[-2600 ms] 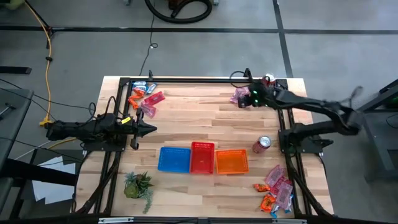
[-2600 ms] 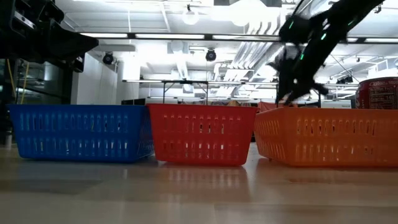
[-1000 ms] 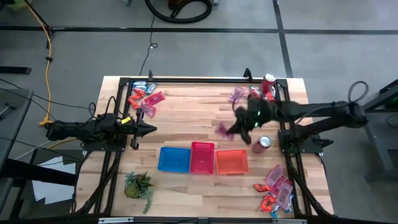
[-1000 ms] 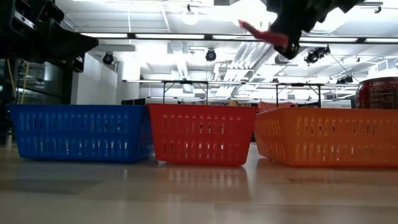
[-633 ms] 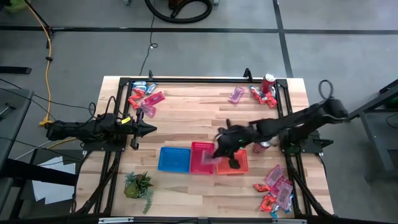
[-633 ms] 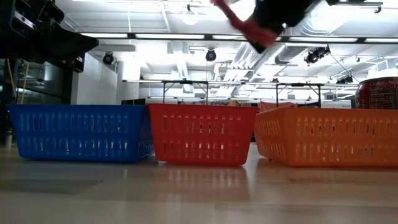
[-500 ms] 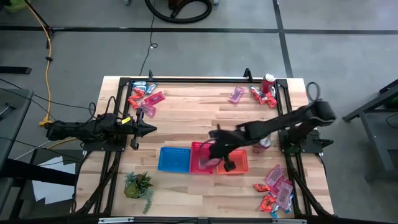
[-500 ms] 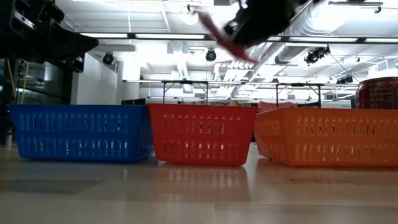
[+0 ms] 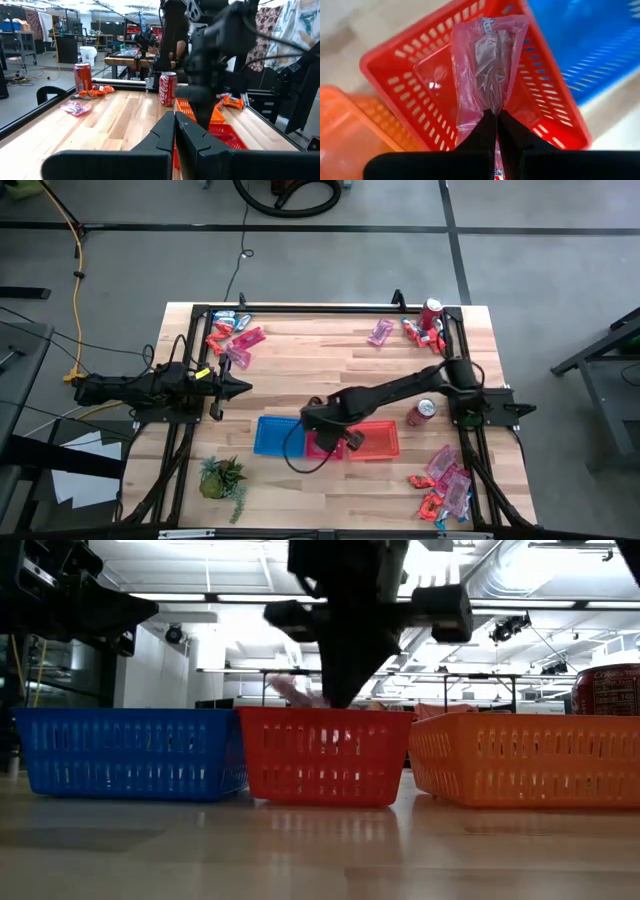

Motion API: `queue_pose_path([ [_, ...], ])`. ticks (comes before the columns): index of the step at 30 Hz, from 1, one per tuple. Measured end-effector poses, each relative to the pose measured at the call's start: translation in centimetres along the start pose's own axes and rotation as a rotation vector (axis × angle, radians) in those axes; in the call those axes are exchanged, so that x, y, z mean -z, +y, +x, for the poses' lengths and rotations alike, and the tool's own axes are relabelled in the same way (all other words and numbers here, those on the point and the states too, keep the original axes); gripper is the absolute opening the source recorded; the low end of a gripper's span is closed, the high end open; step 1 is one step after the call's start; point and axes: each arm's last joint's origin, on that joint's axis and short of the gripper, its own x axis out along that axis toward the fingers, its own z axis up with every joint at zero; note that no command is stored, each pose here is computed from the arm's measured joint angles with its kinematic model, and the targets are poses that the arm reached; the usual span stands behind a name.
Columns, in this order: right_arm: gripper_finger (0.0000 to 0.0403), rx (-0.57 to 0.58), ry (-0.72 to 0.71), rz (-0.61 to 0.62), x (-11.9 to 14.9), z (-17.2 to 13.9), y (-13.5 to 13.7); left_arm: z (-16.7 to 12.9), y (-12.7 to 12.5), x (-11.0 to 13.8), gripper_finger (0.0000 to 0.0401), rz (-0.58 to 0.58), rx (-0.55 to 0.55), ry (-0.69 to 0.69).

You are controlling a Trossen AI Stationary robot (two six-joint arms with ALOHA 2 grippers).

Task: Sort candy
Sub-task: Put the red candy pack into the red bin

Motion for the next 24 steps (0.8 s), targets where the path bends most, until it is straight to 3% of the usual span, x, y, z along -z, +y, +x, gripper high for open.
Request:
queue_pose_path([
  [5,0.0,-0.026,0.075,-0.043,-0.4,1.3,-0.6,0.0,0.0,0.0,0.0001,0.0,0.0,0.0],
  [10,0.0013,-0.009,0.063,0.017,-0.8,1.6,-1.1,0.0,0.0,0.0,0.0001,0.0,0.0,0.0],
  [18,0.0118,0.012,0.043,0.026,-0.9,0.8,-1.2,0.0,0.0,0.0,0.0001,0.0,0.0,0.0],
  [24,0.0188,-0.042,0.182,0.032,0.1,0.5,-0.3,0.0,0.0,0.0,0.0001,0.0,0.0,0.0],
])
